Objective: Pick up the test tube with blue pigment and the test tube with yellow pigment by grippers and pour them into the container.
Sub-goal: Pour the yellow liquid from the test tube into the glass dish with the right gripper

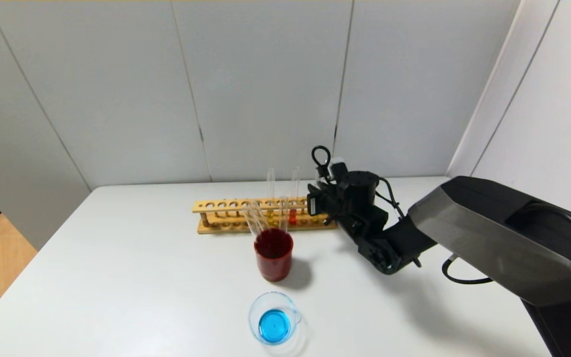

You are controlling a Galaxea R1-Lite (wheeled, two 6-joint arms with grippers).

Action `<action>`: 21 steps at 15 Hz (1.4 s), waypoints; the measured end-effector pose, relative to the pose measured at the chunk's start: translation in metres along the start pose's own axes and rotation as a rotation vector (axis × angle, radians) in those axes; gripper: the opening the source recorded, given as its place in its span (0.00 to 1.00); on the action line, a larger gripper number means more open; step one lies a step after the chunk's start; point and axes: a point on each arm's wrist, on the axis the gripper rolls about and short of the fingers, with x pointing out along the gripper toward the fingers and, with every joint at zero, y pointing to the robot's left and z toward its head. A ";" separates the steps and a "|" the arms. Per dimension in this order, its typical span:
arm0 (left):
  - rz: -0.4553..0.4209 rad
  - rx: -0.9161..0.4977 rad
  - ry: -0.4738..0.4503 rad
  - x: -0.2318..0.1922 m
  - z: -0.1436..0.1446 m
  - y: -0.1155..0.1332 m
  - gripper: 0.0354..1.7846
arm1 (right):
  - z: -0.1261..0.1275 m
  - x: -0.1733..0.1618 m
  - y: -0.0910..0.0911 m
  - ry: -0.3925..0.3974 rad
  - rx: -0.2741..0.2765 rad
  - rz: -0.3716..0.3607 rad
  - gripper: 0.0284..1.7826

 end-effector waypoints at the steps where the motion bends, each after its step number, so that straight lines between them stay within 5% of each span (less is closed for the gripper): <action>1: 0.000 0.000 0.000 0.000 0.000 0.000 0.98 | 0.007 -0.001 -0.001 -0.017 0.003 0.000 0.18; 8: 0.000 0.000 0.000 0.000 0.000 0.000 0.98 | 0.101 -0.026 -0.006 -0.191 0.015 0.001 0.18; 15: 0.000 0.000 0.000 0.000 0.000 0.000 0.98 | 0.193 -0.101 -0.015 -0.279 0.011 0.007 0.18; 21: 0.000 0.000 0.000 0.000 0.000 0.000 0.98 | 0.167 -0.179 -0.010 -0.145 -0.066 0.061 0.18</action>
